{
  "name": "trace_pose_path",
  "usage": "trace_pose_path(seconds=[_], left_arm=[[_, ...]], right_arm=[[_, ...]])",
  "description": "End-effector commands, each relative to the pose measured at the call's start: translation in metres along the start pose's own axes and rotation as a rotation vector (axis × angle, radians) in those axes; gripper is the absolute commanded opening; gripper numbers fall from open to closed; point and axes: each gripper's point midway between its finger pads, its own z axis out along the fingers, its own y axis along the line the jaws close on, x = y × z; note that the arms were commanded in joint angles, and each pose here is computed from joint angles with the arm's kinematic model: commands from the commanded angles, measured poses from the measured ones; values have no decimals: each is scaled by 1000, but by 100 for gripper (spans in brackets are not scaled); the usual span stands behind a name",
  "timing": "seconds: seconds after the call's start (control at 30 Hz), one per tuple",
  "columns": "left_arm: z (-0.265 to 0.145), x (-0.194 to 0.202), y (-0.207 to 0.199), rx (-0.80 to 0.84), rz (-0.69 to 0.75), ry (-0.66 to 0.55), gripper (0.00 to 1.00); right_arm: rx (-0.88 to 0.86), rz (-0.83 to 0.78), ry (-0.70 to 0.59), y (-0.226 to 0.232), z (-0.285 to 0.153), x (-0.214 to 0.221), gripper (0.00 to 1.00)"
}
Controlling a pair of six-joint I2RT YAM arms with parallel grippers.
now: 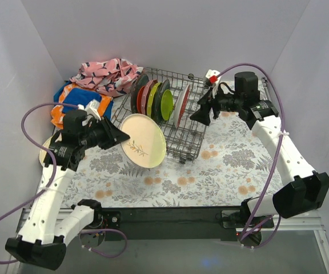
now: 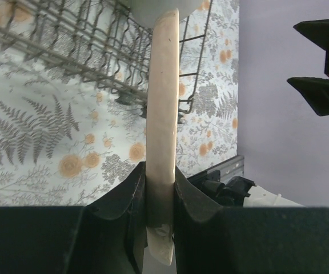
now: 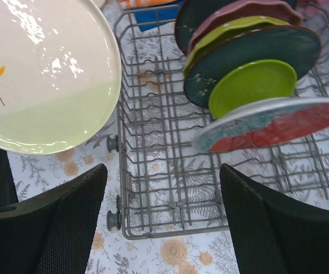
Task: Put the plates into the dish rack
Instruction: Insert the plate into the dish rack
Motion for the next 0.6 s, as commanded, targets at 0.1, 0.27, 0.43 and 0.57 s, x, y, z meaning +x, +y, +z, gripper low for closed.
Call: trace_pose_path(seconds=[0.1,0.27,0.43,0.57], left_arm=[[-2,-58,-95,324,142,-65,0],[8,-70,-120,375,177,-53,0],[38,-71,-140,376,223,-20,0],[53,-72,-173,400,291,-29,0]], right_arm=[[210,50,-60,-42,-44,-7,85],[315,114,-69,-69,-66,2,85],[373,147,-64,-82,-74,11,85],[396,170,-63,-89,-79,18,85]])
